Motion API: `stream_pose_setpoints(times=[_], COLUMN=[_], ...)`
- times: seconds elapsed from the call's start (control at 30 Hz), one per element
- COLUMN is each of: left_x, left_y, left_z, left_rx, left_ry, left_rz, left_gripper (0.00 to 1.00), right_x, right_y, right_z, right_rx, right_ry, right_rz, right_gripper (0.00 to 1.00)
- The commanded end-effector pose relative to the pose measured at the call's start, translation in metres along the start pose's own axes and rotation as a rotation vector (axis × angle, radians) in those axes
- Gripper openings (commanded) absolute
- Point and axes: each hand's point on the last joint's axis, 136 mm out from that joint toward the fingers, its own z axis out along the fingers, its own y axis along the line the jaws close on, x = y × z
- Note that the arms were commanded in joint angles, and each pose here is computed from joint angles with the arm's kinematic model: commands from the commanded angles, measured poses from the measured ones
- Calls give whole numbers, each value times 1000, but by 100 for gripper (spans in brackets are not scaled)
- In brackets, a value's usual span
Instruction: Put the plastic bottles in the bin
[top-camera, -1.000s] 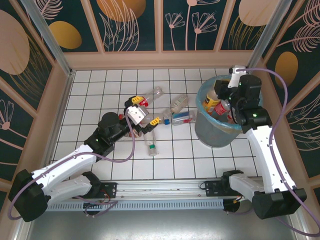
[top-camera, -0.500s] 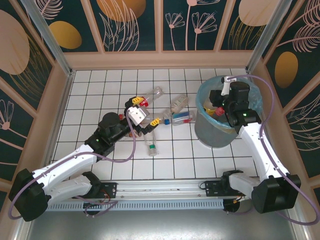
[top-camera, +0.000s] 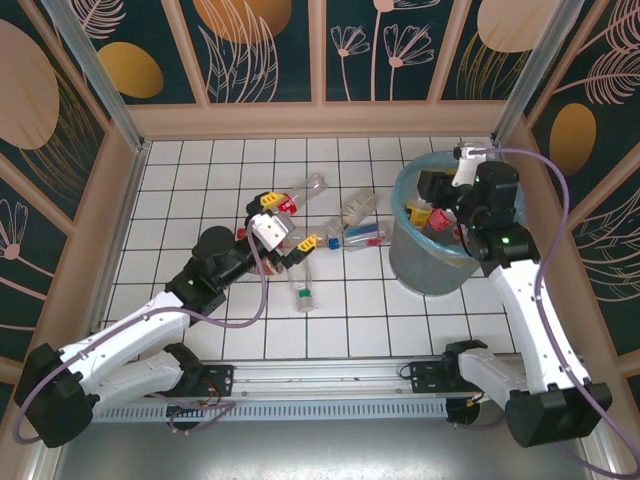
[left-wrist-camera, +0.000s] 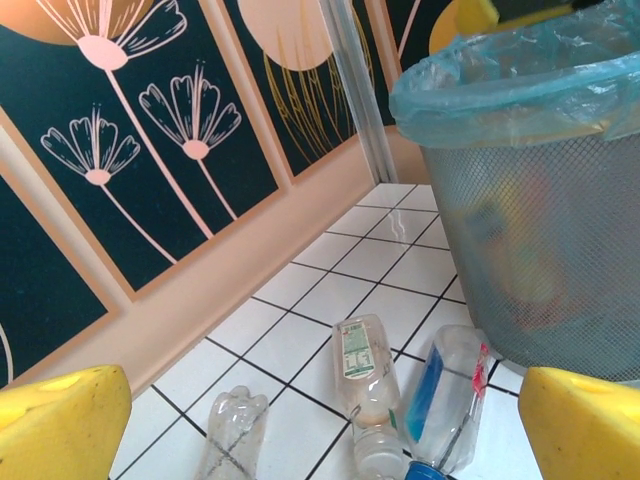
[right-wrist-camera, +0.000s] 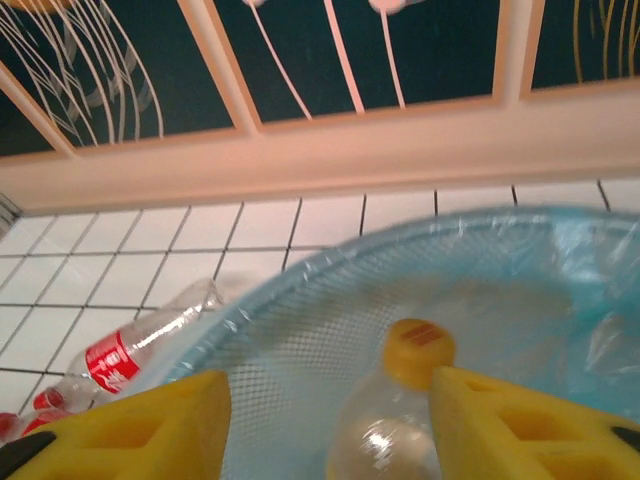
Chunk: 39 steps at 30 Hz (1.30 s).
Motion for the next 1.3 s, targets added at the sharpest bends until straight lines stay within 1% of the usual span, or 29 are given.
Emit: stream_pose_setpoints(times=[0.0, 0.13, 0.23, 0.33, 0.43, 0.5, 0.57, 0.67, 0.77, 0.83, 0.87, 0.9, 0.93, 0.97, 1.0, 1.03, 1.17, 1.27], left_x=[2, 4, 4, 6, 12, 19, 31, 55, 78, 91, 101, 116, 113, 120, 126, 129, 141, 150], left_y=[3, 4, 2, 3, 12, 22, 36, 50, 45, 50, 58, 66, 80, 91, 96, 97, 82, 86], left_z=[-5, -4, -2, -2, 1, 5, 8, 11, 12, 10, 8, 4, 6, 3, 2, 2, 6, 0], left_rx=[-25, -32, -21, -31, -74, -125, -207, -311, -322, -344, -360, -380, -397, -422, -429, -427, -365, -407], left_ry=[6, 4, 5, 14, 69, 141, 237, 399, 528, 581, 605, 635, 618, 619, 618, 620, 671, 695], left_rz=[24, 23, 16, 3, -40, -101, -180, -278, -338, -393, -462, -561, -649, -745, -814, -852, -907, -921], left_gripper=[99, 99, 99, 99, 99, 99, 99, 99, 98, 97, 97, 96, 96, 96, 97, 97, 96, 96], right_x=[-30, -38, -38, -34, -34, -39, -46, -54, -51, -42, -37, -31, -28, -24, -22, -19, -3, 15], right_y=[8, 6, 0, 7, 19, 26, 37, 70, 109, 126, 138, 145, 151, 156, 161, 166, 183, 196], right_z=[-15, -9, 1, 6, 6, 3, -4, -17, -28, -30, -31, -29, -29, -28, -27, -27, -29, -24], right_rx=[-22, -7, 26, -18, -77, -85, -98, -159, -256, -298, -332, -349, -363, -376, -386, -397, -449, -511], right_ry=[-91, -95, -64, -50, -57, -72, -100, -172, -234, -251, -255, -250, -248, -245, -244, -244, -237, -196], right_rz=[-14, -20, -5, 13, 18, 11, -11, -97, -230, -295, -324, -346, -360, -374, -386, -398, -440, -422], right_gripper=[56, 52, 46, 41, 39, 39, 39, 39, 39, 40, 40, 41, 41, 41, 41, 41, 41, 42])
